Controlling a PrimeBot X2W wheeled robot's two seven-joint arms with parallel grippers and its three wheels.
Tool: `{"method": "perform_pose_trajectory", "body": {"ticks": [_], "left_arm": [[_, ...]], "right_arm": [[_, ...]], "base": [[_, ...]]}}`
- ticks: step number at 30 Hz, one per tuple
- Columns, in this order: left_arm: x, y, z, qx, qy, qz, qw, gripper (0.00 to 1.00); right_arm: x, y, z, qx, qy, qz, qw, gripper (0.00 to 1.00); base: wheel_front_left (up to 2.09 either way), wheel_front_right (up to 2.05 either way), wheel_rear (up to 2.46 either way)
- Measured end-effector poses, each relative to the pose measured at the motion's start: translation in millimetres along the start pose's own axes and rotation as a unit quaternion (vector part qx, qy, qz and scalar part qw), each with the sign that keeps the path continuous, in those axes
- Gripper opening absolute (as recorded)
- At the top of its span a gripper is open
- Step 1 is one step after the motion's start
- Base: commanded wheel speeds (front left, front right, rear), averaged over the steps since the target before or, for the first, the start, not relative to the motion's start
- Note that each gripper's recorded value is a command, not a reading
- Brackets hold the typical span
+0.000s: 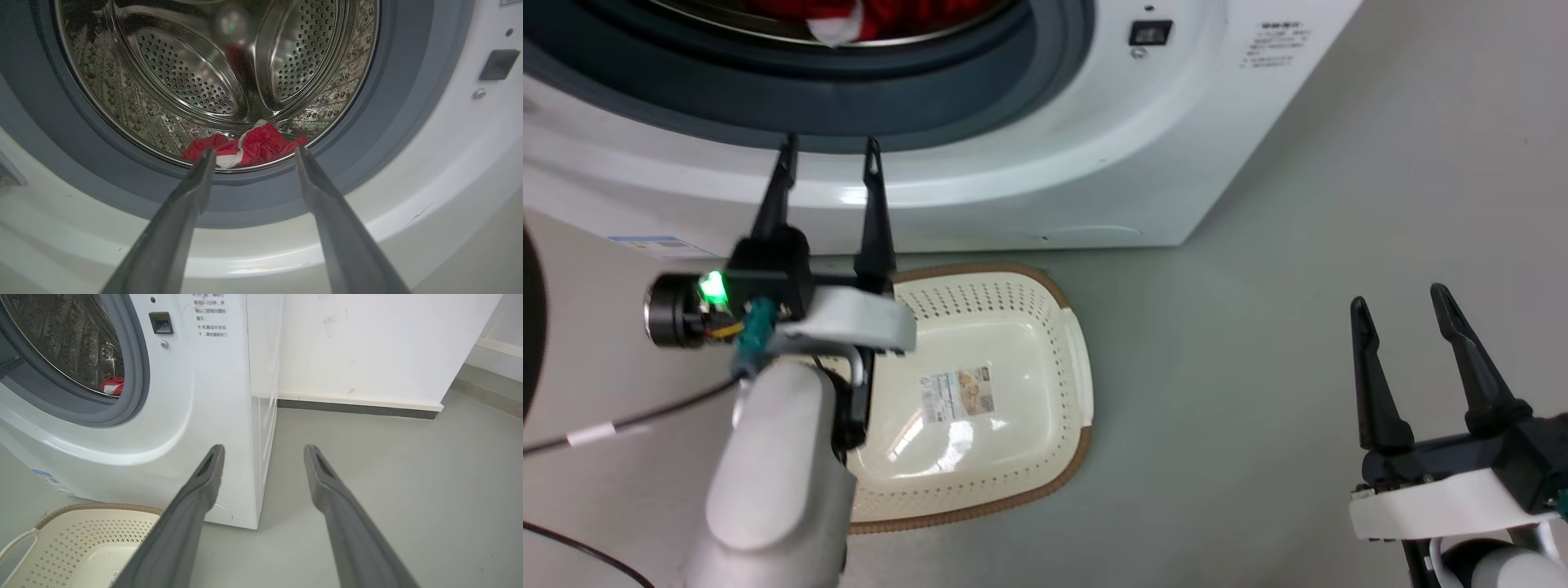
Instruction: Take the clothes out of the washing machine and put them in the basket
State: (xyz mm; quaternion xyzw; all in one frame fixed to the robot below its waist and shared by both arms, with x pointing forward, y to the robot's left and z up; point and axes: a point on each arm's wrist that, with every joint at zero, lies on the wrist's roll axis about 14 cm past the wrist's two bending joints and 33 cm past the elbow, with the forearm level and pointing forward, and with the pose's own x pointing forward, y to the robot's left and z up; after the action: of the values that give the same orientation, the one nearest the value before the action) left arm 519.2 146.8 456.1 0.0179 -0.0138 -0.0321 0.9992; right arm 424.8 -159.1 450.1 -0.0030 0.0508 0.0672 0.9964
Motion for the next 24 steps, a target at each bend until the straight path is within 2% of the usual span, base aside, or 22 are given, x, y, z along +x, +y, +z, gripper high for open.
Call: {"method": "perform_pose_trajectory", "body": {"ticks": [1, 11, 19, 24], "left_arm": [[21.1, 0.0, -16.3, 0.005, 0.014, -0.007, 1.000, 1.00], [92.2, 0.9, -54.8, 0.022, 0.056, -0.031, 0.998, 1.00], [139.8, 9.1, -70.3, 0.028, 0.119, -0.030, 0.992, 1.00], [157.0, 8.9, -83.2, 0.036, 0.174, -0.039, 0.983, 1.00]], "right_arm": [[2.9, -4.1, -11.9, 0.004, 0.013, -0.006, 1.000, 1.00], [3.1, -17.7, -42.9, 0.022, 0.043, -0.028, 0.998, 1.00], [-1.1, -24.3, -58.7, 0.030, 0.059, -0.040, 0.997, 1.00], [-2.2, -25.4, -63.8, 0.037, 0.063, -0.043, 0.996, 1.00]], "base": [[0.00, 0.00, 0.00], [0.00, 0.00, 0.00], [0.00, 0.00, 0.00], [0.00, 0.00, 0.00]]}}
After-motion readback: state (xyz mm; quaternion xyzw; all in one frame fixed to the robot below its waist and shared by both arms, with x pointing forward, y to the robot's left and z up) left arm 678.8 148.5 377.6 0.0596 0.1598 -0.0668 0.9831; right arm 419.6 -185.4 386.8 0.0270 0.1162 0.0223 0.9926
